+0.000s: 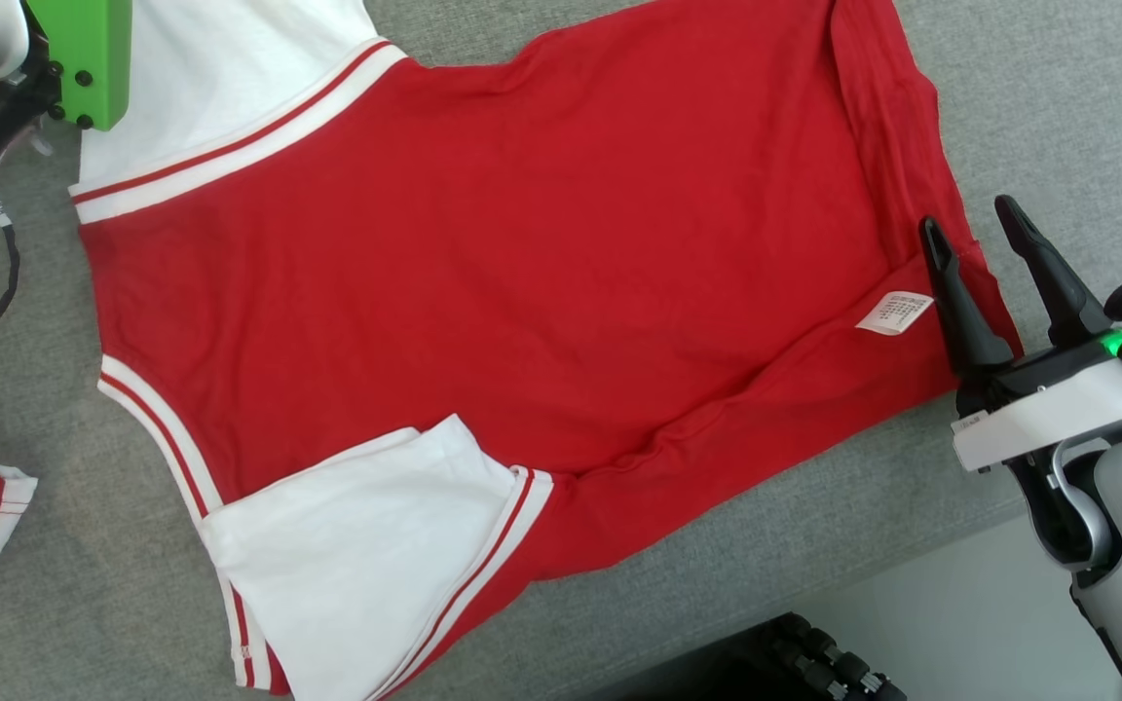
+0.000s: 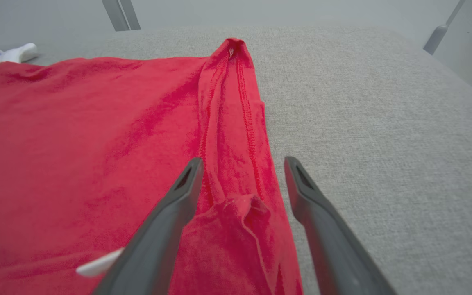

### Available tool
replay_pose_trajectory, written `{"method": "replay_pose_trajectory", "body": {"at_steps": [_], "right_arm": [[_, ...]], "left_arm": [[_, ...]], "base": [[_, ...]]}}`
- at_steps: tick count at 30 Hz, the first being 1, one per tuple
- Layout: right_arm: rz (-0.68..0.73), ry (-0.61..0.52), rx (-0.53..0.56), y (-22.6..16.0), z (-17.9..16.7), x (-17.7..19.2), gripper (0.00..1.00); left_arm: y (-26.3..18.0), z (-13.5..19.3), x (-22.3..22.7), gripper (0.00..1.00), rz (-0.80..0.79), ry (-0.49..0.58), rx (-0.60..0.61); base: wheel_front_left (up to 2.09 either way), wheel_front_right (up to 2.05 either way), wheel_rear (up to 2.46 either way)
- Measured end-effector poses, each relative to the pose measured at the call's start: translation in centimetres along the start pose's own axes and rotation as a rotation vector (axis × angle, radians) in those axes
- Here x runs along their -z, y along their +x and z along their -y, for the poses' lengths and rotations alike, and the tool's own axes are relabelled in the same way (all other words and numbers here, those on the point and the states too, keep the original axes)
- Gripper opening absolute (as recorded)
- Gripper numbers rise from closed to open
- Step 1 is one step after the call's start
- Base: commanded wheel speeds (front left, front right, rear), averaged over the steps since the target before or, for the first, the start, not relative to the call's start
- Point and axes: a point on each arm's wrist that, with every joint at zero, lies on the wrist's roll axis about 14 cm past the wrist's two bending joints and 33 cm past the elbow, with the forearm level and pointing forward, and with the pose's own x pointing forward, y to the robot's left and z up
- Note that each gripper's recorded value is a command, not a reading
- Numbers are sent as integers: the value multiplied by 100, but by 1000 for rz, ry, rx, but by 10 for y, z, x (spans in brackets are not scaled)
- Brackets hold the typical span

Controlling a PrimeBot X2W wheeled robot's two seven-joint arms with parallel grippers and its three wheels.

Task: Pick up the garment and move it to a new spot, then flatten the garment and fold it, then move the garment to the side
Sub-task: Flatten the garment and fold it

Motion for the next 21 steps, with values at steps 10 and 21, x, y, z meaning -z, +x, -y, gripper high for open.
{"method": "replay_pose_trajectory", "body": {"at_steps": [10,21], "right_arm": [[26,21,-69,40,-12,-27,100],[-284,-13,-3,114,-10,-44,100]], "left_arm": [[-23,14,-19,0,73,42,31],[-61,35,-32,0,119,150,56]], "base": [[0,0,0],[0,0,0]]}}
